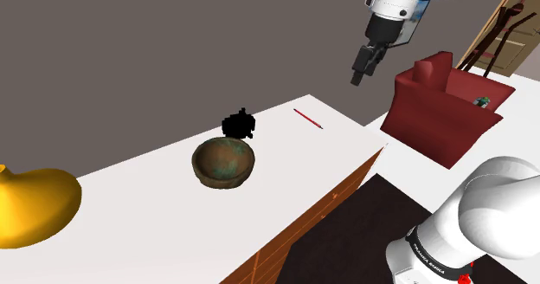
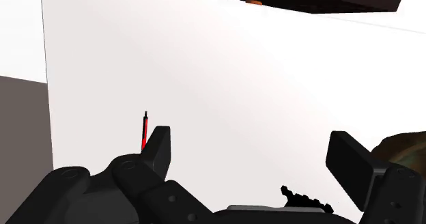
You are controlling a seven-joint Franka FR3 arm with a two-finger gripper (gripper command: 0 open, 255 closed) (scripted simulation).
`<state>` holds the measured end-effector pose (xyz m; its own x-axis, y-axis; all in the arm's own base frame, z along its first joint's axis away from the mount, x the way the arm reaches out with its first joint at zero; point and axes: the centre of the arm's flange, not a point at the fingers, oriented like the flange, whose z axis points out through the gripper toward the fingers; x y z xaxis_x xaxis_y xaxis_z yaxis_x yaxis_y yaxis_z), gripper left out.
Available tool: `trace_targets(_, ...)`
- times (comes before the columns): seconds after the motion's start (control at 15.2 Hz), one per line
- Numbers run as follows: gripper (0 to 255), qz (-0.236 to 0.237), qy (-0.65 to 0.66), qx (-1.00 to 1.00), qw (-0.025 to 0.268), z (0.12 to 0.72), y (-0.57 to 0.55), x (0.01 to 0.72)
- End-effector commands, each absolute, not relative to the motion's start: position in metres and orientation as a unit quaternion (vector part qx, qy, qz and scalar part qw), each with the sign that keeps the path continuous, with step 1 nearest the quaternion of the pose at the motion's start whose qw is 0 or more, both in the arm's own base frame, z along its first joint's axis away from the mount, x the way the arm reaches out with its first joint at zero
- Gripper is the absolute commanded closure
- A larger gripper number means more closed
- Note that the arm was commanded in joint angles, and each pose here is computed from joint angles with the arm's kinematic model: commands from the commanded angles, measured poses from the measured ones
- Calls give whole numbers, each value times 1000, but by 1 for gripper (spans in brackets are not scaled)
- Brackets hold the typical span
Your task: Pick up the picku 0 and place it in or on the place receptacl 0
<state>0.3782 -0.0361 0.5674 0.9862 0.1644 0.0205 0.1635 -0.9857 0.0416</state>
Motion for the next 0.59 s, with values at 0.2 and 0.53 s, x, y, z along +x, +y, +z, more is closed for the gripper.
trace_targets(0.2,0,12,170,985,16,534,-27,434)
trace_targets(0.53,0,12,256,967,12,502,-8,488)
